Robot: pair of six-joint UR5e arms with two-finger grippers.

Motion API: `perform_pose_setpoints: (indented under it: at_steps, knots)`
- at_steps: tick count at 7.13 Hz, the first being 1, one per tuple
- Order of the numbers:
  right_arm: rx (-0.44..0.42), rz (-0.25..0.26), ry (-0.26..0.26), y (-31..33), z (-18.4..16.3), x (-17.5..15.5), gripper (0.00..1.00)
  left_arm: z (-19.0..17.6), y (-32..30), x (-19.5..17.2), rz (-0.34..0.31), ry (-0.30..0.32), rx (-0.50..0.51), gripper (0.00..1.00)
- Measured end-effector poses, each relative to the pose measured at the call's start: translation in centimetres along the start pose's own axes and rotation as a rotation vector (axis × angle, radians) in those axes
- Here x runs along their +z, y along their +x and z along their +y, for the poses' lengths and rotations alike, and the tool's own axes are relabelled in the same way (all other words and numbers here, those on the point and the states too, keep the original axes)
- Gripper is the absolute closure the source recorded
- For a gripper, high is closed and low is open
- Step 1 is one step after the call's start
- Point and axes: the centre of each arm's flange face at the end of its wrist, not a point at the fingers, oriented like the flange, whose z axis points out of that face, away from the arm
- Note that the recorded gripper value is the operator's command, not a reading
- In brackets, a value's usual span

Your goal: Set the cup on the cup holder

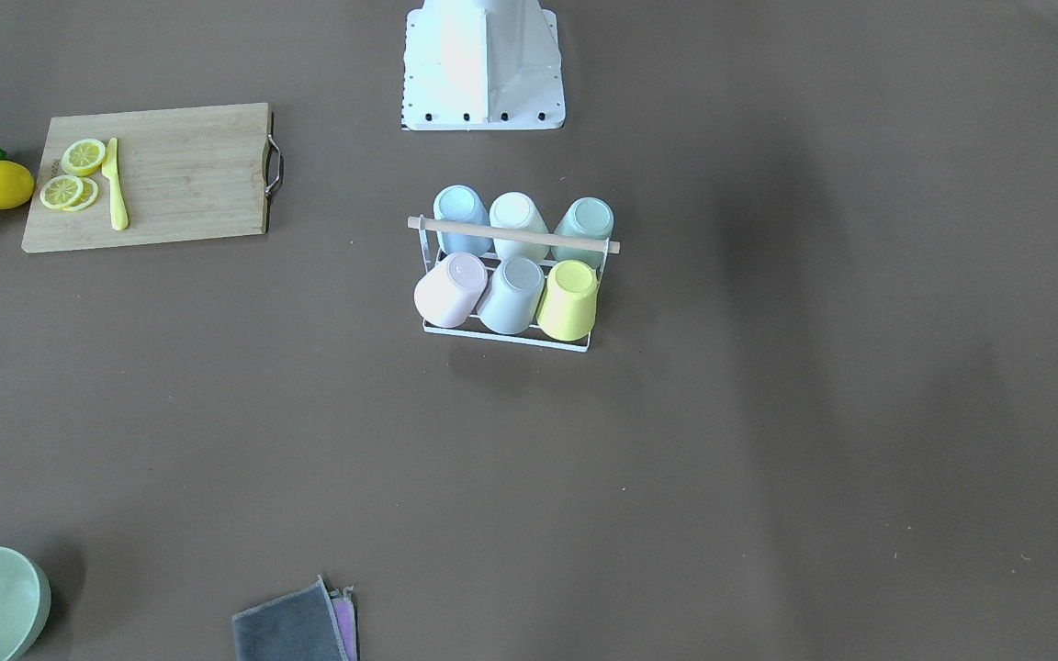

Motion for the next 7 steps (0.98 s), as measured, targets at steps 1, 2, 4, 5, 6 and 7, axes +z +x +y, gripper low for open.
perform_pose_setpoints:
  at_steps: [1, 2, 4, 5, 6, 7]
  knots:
    - [-0.001, 0.000, 0.007, -0.05, -0.15, -0.31, 0.00, 0.70, -0.65, 0.33, -0.003, -0.006, -0.005, 0.02]
    - [-0.001, 0.000, 0.013, -0.06, -0.18, -0.61, 0.00, 0.97, -0.90, 0.45, -0.006, -0.007, -0.007, 0.02]
    - [0.000, -0.001, 0.018, -0.01, -0.12, -0.84, 0.00, 1.05, -0.94, 0.54, -0.008, -0.005, -0.003, 0.02]
    - [0.001, -0.001, 0.018, 0.02, -0.06, -0.82, 0.00, 0.93, -0.94, 0.66, -0.005, 0.002, 0.005, 0.02]
    - [0.001, -0.001, 0.018, 0.01, -0.05, -0.85, 0.00, 0.77, -1.04, 0.85, 0.000, 0.010, 0.013, 0.02]
    - [0.000, -0.001, 0.020, -0.04, -0.06, -0.92, 0.00, 0.66, -1.14, 1.01, 0.003, 0.015, 0.018, 0.02]
